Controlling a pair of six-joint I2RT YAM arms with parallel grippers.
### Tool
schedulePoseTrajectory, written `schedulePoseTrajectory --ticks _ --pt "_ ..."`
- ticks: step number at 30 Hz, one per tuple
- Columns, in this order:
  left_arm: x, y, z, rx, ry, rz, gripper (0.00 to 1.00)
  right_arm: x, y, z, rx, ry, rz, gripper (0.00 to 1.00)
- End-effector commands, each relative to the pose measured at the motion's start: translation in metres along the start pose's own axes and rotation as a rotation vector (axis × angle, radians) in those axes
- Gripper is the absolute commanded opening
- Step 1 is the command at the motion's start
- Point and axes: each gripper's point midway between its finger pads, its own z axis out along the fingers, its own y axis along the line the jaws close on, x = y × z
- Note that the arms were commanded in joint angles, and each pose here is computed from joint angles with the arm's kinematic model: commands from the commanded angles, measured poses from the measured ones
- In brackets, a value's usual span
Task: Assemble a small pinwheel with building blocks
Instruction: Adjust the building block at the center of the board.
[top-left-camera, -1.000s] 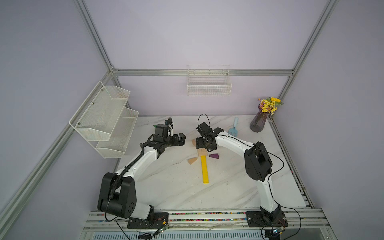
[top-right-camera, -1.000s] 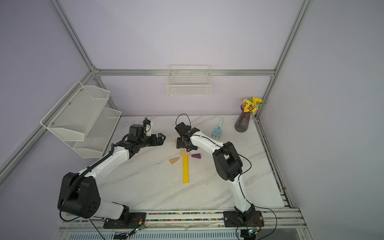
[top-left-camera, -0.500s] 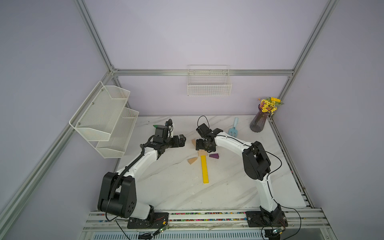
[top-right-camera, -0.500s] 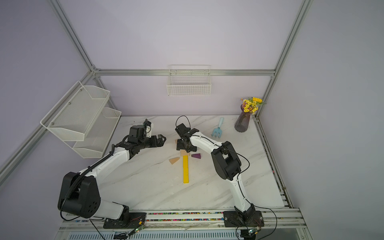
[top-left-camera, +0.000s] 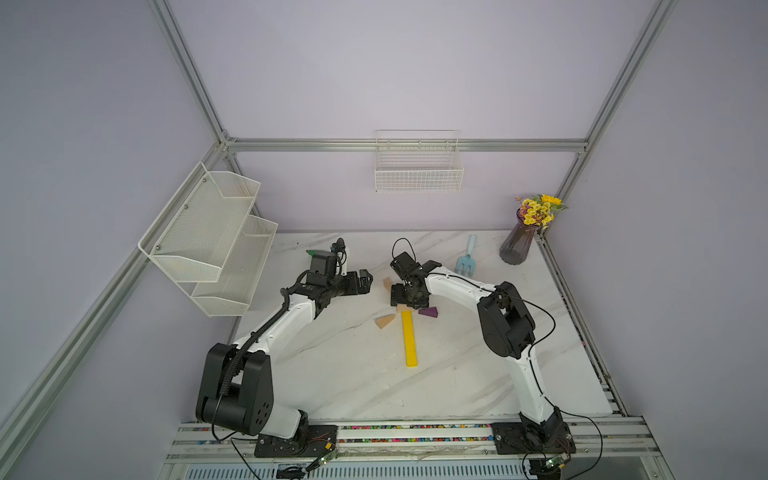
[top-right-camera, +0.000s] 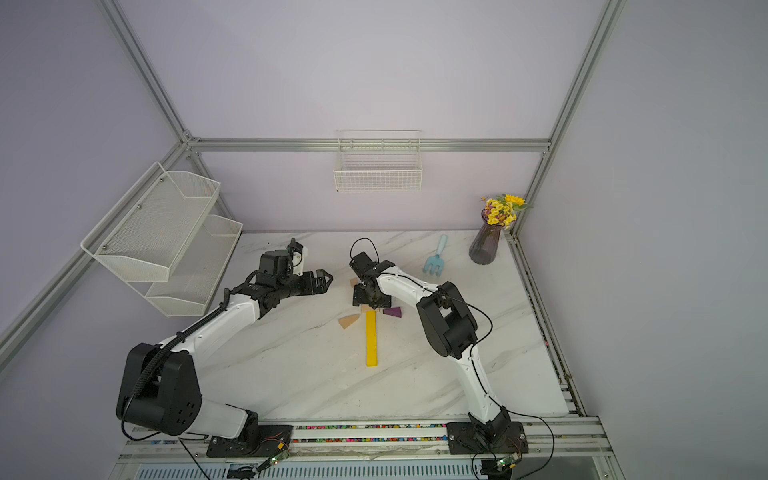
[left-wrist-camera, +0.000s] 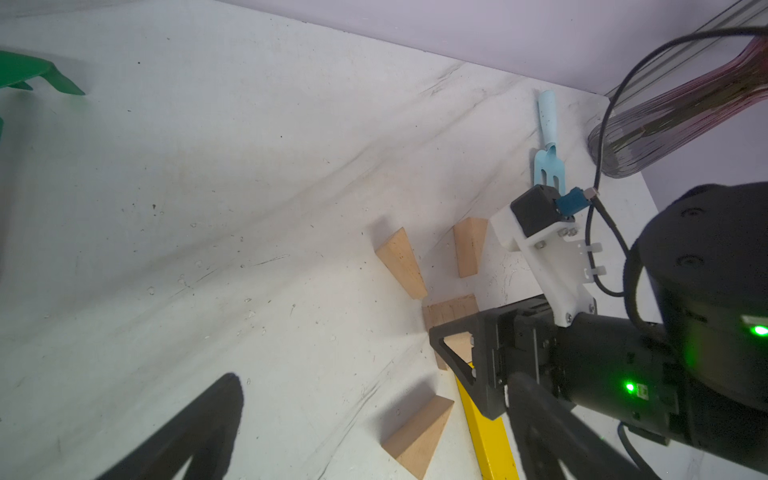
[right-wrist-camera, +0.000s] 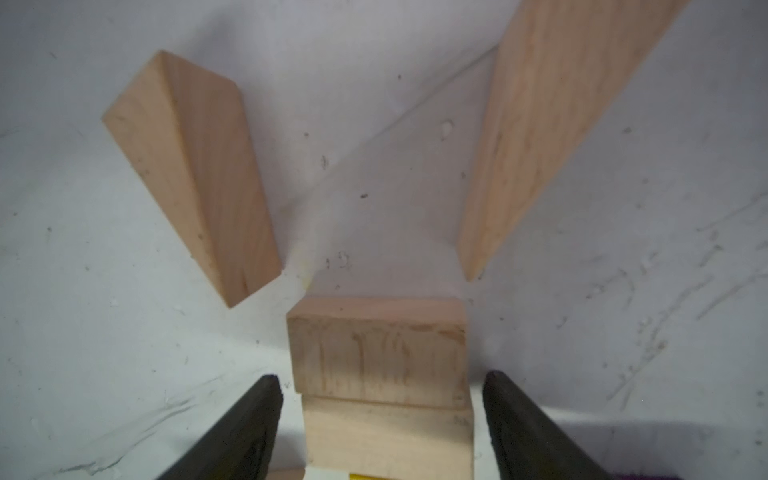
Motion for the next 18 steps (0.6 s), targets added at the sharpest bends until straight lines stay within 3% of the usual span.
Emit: schedulePoseTrajectory --ticks 1,11,18 --pt "-0.0101 -0.0022 0.001 0.024 -0.034 -0.008 1.0 0.0015 0.0059 0.0024 -0.021 -0.002 0.0 0.79" --pt "-0.01 -0.0043 0.003 0.04 -0.03 -0.012 1.0 0.003 0.0065 0.0044 -0.023 0.005 0.003 0.71" --pt "-0.0099 -0.0046 0.0039 0.042 -0.028 -0.013 1.0 0.0012 0.0033 -0.0005 -0.004 -0.006 0.008 0.73"
